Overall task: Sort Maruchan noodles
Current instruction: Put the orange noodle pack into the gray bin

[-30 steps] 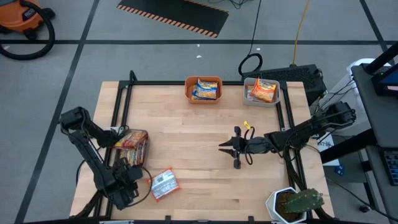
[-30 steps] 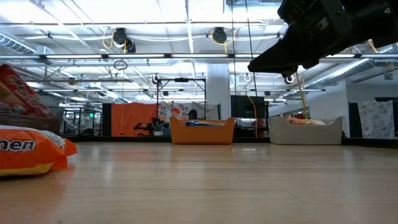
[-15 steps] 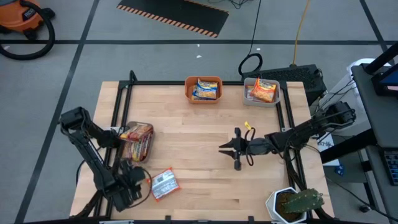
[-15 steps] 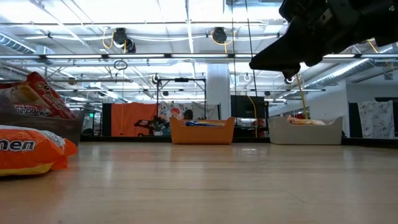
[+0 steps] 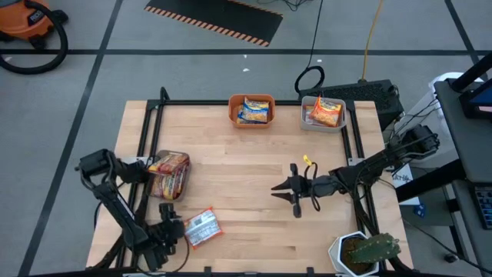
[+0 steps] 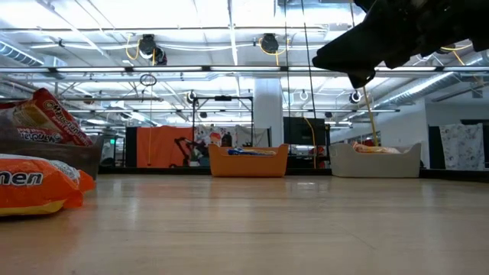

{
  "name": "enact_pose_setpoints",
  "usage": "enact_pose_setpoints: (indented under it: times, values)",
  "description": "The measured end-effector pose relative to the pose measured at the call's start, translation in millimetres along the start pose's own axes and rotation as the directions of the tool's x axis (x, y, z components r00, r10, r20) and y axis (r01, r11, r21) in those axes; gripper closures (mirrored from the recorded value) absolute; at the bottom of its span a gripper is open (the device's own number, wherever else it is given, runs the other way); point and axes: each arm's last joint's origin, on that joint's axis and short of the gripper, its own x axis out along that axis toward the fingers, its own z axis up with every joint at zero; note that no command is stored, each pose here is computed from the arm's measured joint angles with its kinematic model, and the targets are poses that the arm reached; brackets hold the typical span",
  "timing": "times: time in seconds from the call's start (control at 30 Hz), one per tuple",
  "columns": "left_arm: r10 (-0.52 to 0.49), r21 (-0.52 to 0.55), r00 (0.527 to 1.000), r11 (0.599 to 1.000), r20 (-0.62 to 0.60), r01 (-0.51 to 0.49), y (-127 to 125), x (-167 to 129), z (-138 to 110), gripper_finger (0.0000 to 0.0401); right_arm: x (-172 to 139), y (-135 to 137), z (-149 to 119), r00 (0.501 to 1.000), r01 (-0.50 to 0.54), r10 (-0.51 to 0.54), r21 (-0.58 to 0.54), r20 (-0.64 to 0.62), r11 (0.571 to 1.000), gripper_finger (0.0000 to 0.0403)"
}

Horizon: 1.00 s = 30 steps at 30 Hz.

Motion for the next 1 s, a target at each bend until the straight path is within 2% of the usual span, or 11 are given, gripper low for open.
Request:
enact_pose_setpoints:
  times: [0.2, 0.3, 0.57, 0.8, 1.0]
  values:
    - [0.027, 0.031, 0.996, 0.999, 0.083, -0.030, -0.5, 2.9, 3.5, 0.0161, -0.5, 1.6, -0.7, 1.000, -0.006, 0.006, -0.007, -0.003, 1.000, 0.0328]
    - [-0.008, 0.055, 0.991, 0.998, 0.132, 0.000, -4.8, 4.2, 9.2, 0.0178, -0.5, 1.6, -0.6, 1.000, -0.005, 0.005, -0.007, -0.003, 1.000, 0.0328]
    - [-0.040, 0.075, 0.991, 0.997, 0.125, 0.031, -5.4, 6.9, 16.3, 0.0264, -0.5, 1.6, -0.6, 1.000, -0.005, 0.005, -0.004, -0.003, 1.000, 0.0328]
    - [-0.024, 0.012, 0.993, 1.000, 0.114, 0.023, 0.2, 11.8, 25.0, 0.0353, -0.5, 1.6, -0.4, 1.000, -0.004, 0.004, -0.023, 0.000, 1.000, 0.0328]
    - [-0.029, -0.044, 0.996, 0.998, 0.088, 0.033, 12.6, 12.3, 39.7, 0.0395, -0.5, 1.7, 0.0, 1.000, -0.005, 0.005, -0.032, 0.003, 0.999, 0.0328]
